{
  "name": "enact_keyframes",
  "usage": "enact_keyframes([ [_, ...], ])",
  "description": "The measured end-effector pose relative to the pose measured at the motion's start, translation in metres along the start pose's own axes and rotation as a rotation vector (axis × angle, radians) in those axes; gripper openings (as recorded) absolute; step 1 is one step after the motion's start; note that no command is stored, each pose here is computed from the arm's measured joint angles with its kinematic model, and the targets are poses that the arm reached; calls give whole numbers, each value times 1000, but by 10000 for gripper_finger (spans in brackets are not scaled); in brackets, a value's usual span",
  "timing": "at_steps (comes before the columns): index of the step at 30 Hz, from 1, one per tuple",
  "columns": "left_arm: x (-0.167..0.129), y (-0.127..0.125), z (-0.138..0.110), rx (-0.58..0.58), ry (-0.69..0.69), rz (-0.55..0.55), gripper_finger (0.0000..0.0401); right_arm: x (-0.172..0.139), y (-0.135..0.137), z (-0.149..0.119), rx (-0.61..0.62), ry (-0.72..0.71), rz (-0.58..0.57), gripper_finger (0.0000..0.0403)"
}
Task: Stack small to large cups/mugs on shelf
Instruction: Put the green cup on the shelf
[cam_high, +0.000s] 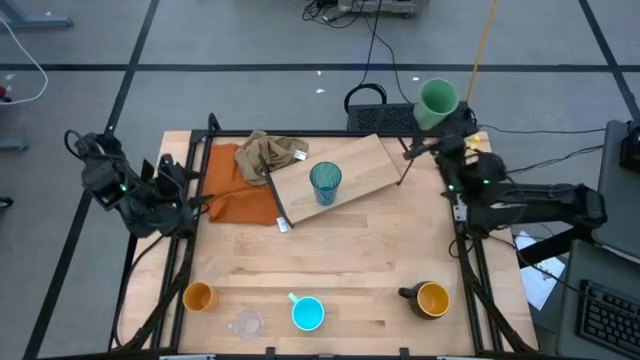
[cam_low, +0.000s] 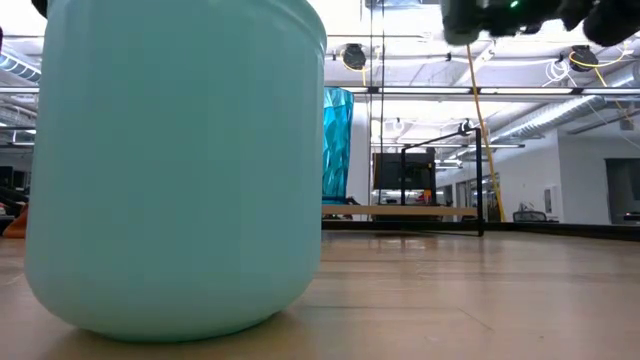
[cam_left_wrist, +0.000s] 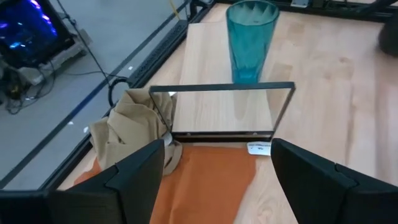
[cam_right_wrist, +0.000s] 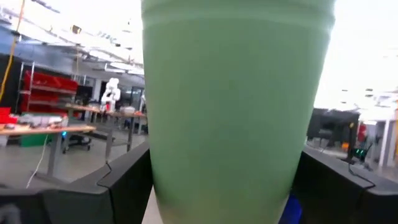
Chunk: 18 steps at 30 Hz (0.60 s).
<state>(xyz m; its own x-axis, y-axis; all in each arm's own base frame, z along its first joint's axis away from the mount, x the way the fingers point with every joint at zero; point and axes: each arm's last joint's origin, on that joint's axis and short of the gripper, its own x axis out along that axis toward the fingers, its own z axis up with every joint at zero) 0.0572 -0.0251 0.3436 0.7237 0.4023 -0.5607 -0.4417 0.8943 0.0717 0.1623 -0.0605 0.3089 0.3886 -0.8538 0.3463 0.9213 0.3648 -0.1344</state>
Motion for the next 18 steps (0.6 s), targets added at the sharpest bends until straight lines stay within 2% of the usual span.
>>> enact_keyframes([
  [3, 4, -1, -5, -9, -4, 19, 296, 5, 16, -10, -6, 1, 9, 307],
  [9, 4, 3, -7, -49, -4, 11, 296, -6, 31, -9, 42, -98, -47, 307],
  [15, 2, 7, -8, -53, -8, 0, 296, -24, 48, -23, 37, -34, 29, 307],
  [18, 2, 10, -8, -62, -26, 3, 296, -30, 56, -24, 73, -31, 78, 307],
])
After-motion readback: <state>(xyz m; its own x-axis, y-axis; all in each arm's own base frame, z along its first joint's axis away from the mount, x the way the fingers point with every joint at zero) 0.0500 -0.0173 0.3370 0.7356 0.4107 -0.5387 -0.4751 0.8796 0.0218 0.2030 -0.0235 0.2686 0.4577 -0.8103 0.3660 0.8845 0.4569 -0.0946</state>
